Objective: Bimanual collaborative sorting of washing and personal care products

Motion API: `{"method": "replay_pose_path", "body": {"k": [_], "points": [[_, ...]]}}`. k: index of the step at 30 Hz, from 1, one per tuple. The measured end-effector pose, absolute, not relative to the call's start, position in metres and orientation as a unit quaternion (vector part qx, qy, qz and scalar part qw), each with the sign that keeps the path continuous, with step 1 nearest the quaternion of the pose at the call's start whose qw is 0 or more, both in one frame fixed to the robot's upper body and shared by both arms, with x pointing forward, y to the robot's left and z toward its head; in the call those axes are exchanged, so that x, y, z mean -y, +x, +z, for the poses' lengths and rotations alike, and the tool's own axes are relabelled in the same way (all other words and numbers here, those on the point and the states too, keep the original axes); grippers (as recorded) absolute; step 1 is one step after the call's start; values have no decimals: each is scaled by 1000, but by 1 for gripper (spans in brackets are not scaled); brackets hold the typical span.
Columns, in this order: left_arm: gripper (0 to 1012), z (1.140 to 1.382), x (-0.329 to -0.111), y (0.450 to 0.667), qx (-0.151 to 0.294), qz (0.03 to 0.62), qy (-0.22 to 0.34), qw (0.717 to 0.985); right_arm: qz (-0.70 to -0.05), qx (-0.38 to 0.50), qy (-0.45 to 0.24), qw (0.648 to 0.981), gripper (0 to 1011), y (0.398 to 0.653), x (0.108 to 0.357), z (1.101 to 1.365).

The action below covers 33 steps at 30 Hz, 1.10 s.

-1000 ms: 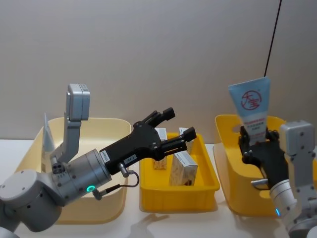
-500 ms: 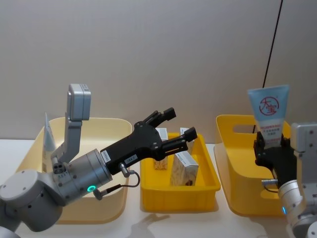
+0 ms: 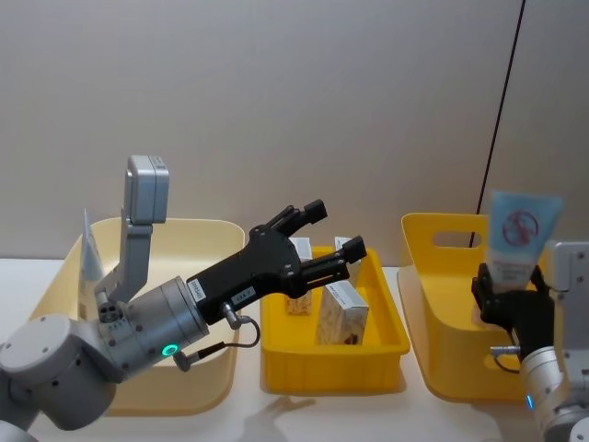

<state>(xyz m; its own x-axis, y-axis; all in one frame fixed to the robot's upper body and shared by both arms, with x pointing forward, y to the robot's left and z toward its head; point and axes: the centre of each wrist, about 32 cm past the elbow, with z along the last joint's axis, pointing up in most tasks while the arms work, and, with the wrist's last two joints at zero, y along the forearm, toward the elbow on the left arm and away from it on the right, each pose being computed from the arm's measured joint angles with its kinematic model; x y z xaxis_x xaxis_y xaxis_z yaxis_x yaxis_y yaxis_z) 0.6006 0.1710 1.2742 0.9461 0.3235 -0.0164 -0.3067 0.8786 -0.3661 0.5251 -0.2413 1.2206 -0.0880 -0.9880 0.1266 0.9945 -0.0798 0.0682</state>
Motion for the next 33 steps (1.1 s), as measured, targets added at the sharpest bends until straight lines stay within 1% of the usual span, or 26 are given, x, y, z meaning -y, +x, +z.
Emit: {"method": "replay_pose_path", "body": {"k": [1,4,6,7,8,13,33], "points": [[1003,1274,-171,601,23,163,-185,969,-735,66,-24,674,715,525,241,1220],[1003,1274,-171,601,23,163,-185,969,-737,64,-26,673,770,525,241,1220],[1003,1274,-171,601,23,163,-185,969,-738,62,-26,672,844,525,241,1219],[1003,1274,-171,601,23,163,-185,969,-738,61,-27,671,857,525,241,1219],[1003,1274,-171,601,23,163,-185,969,-739,60,-27,671,908,525,241,1219],[1003,1274,-171,601,23,163,-185,969,-740,57,-28,670,1001,524,241,1218],[1003,1274,-171,601,23,163,-185,969,-741,59,-22,668,1001,524,242,1217]]}}
